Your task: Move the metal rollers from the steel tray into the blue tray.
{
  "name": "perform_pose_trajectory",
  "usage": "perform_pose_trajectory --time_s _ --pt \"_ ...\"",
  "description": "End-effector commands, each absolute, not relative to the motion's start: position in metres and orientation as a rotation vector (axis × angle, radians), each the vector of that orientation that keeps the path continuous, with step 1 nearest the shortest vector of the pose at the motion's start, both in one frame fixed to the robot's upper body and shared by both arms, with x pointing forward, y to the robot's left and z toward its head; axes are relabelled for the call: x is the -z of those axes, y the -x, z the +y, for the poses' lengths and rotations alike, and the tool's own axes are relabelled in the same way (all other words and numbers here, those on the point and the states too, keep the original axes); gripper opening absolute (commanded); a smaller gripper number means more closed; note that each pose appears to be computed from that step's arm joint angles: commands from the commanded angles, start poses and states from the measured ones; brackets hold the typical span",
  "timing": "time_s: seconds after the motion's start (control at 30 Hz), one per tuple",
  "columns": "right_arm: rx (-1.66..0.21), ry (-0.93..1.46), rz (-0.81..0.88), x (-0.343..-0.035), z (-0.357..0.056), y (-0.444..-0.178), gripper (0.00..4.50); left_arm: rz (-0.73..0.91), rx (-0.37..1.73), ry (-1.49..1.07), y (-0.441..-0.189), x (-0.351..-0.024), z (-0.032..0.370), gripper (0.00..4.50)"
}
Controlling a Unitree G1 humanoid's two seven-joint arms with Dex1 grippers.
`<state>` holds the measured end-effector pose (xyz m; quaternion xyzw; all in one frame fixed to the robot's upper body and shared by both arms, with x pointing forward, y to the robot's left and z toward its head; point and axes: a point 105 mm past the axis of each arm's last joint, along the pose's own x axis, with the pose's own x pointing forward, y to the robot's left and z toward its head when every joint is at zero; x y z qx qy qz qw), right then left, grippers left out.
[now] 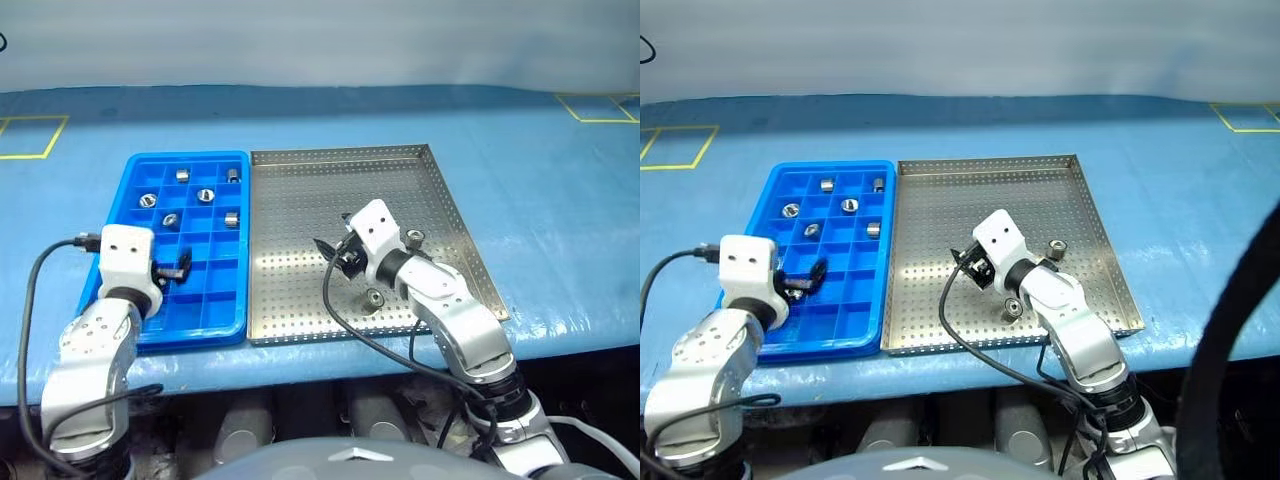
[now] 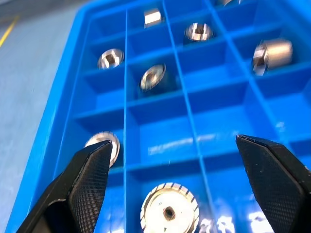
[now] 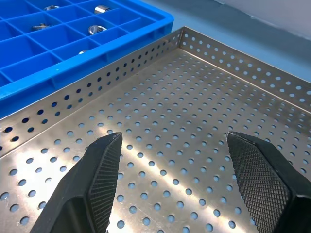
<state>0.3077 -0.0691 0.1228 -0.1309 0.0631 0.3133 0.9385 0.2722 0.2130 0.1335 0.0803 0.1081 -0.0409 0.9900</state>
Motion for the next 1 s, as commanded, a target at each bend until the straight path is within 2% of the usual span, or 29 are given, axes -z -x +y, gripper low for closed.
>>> perform_pose_trajectory --time_s 0.03,0.13,0.27,0.47,0.63,1.0 --pt "-0.515 0.279 0.072 -0.141 -0.099 -0.319 3.62 0.056 0.333 -0.196 -0.28 -0.165 0.165 4.49" --pt "-0.401 0.315 0.105 -0.139 -0.127 -0.325 3.62 0.019 0.457 -0.22 -0.294 -0.166 0.135 4.49" --pt "-0.306 0.346 0.167 -0.132 -0.156 -0.325 3.62 0.043 0.561 -0.282 -0.31 -0.143 0.103 4.49" --pt "-0.217 0.318 0.243 -0.118 -0.185 -0.329 3.62 0.028 0.649 -0.243 -0.315 -0.133 0.078 4.49" --pt "-0.22 0.244 0.245 -0.115 -0.185 -0.336 3.62 0.035 0.7 -0.238 -0.309 -0.13 0.071 4.49" --pt "-0.309 0.185 0.24 -0.109 -0.156 -0.35 3.62 0.06 0.677 -0.241 -0.304 -0.124 0.078 4.49"
